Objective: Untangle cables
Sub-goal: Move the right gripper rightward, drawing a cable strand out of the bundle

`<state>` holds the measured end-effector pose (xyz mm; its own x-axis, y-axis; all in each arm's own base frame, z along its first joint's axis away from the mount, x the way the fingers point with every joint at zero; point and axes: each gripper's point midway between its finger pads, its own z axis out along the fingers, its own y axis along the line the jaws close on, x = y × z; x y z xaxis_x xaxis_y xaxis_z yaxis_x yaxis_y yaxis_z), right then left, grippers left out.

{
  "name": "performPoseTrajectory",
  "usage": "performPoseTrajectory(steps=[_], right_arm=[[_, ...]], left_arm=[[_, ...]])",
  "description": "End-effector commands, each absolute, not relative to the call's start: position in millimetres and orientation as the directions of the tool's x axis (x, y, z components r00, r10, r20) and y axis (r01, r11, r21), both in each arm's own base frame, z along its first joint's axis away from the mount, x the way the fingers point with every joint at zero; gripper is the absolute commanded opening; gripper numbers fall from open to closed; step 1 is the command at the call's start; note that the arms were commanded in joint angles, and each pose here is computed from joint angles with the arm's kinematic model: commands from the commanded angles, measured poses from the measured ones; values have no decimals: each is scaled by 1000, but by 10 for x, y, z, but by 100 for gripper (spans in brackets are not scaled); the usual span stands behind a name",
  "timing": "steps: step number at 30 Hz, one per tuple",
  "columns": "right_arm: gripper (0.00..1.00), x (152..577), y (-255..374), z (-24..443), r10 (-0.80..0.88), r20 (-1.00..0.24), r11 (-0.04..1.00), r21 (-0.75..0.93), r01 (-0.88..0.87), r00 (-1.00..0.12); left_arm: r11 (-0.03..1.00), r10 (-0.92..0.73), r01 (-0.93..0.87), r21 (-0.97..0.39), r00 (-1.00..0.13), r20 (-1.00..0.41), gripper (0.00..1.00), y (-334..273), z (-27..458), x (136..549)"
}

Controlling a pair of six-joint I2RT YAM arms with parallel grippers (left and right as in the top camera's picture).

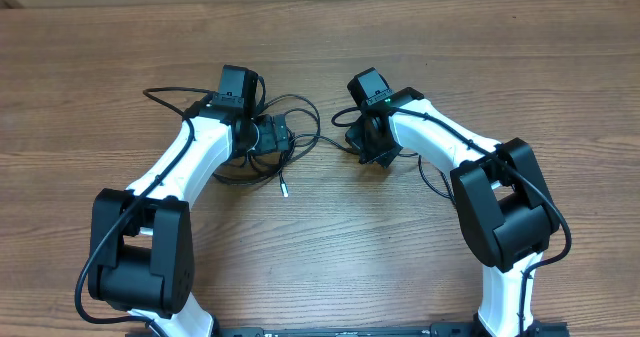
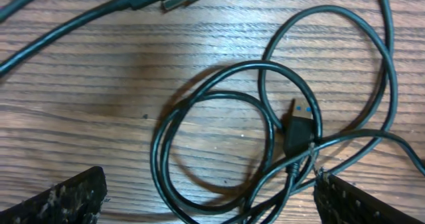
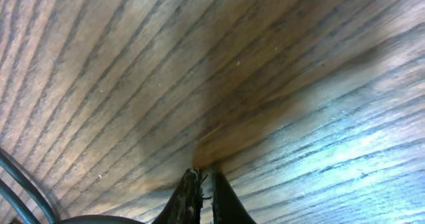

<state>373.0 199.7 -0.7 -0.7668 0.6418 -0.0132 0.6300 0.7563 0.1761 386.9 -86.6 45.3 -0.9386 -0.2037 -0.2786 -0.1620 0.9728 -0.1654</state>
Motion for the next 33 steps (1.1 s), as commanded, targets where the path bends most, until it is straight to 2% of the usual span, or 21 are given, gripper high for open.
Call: performPoseTrajectory(steps=[1,12,17,33], right_arm=[[4,3554,1893,-173,642,9,763,94,640,-767],[6,3223,1809,-173,642,102,764,-14,645,-759],[4,3095,1842,-156,641,162,764,-33,645,-750],[4,3076,1685,-145,686,171,725,-74,685,-707]], left_arm=[[976,-200,-166,-138,-937,-286,100,-829,431,3864],[976,-201,-167,-139,-937,-287,99,-830,432,3865],[976,-201,-167,-139,-937,-287,100,-830,432,3865],[976,-201,-167,-138,-937,-286,100,-829,432,3864]])
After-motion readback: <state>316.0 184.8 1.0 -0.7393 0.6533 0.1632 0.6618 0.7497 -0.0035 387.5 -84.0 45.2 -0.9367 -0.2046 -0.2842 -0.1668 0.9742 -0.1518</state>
